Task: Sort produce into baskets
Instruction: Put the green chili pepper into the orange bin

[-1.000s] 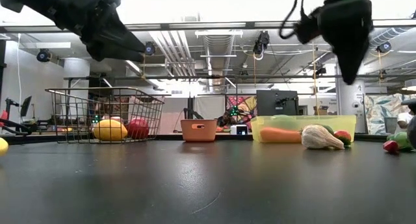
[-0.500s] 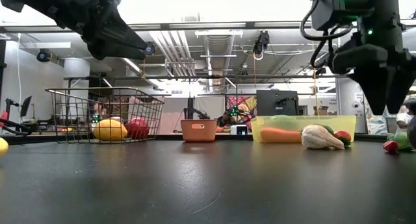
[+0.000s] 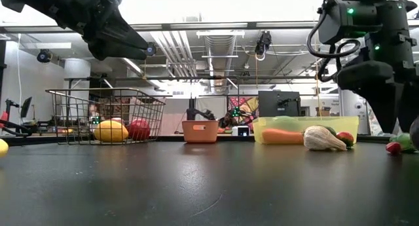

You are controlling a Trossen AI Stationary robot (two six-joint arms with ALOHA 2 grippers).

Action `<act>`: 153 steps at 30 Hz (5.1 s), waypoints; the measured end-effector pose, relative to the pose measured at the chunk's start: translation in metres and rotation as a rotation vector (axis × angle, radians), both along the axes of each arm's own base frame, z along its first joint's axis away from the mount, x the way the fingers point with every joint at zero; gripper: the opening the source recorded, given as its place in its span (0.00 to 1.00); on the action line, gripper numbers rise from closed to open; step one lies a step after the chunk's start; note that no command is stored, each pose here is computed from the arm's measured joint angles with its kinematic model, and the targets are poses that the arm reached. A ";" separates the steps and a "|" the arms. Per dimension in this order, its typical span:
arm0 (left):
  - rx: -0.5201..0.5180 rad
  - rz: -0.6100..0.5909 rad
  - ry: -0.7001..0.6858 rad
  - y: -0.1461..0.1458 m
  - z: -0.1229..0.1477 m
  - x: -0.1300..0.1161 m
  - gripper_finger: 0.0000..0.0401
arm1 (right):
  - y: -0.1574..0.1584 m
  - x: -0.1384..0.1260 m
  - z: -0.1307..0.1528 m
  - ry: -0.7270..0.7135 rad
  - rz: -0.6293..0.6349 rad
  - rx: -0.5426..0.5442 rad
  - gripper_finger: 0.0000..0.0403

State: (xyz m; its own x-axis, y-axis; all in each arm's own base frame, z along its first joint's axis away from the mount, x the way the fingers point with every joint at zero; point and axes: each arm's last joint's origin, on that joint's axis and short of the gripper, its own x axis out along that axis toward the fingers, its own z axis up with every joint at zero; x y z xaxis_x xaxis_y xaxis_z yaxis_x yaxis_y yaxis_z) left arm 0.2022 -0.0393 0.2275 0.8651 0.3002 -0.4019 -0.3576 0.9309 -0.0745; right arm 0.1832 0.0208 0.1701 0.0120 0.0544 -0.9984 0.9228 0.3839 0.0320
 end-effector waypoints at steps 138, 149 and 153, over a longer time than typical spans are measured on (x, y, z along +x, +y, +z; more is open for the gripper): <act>-0.051 -0.158 -0.331 0.019 -0.018 0.072 0.15 | 0.010 0.158 0.120 -0.997 0.996 -0.805 0.68; -0.068 -0.077 -0.292 0.040 -0.021 0.070 0.15 | 0.005 0.145 0.135 -0.883 0.953 -0.849 0.78; -0.071 -0.038 -0.273 0.050 -0.022 0.070 0.15 | 0.003 0.139 0.140 -0.873 0.931 -0.850 0.80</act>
State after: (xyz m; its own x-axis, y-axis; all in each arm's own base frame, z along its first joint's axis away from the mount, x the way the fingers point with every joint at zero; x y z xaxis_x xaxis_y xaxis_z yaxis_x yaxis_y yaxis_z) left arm 0.2722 0.0107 0.2057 0.9542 0.2450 -0.1716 -0.2805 0.9321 -0.2289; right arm 0.3223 0.0237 0.3097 0.8792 -0.1913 -0.4365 0.1629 0.9814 -0.1019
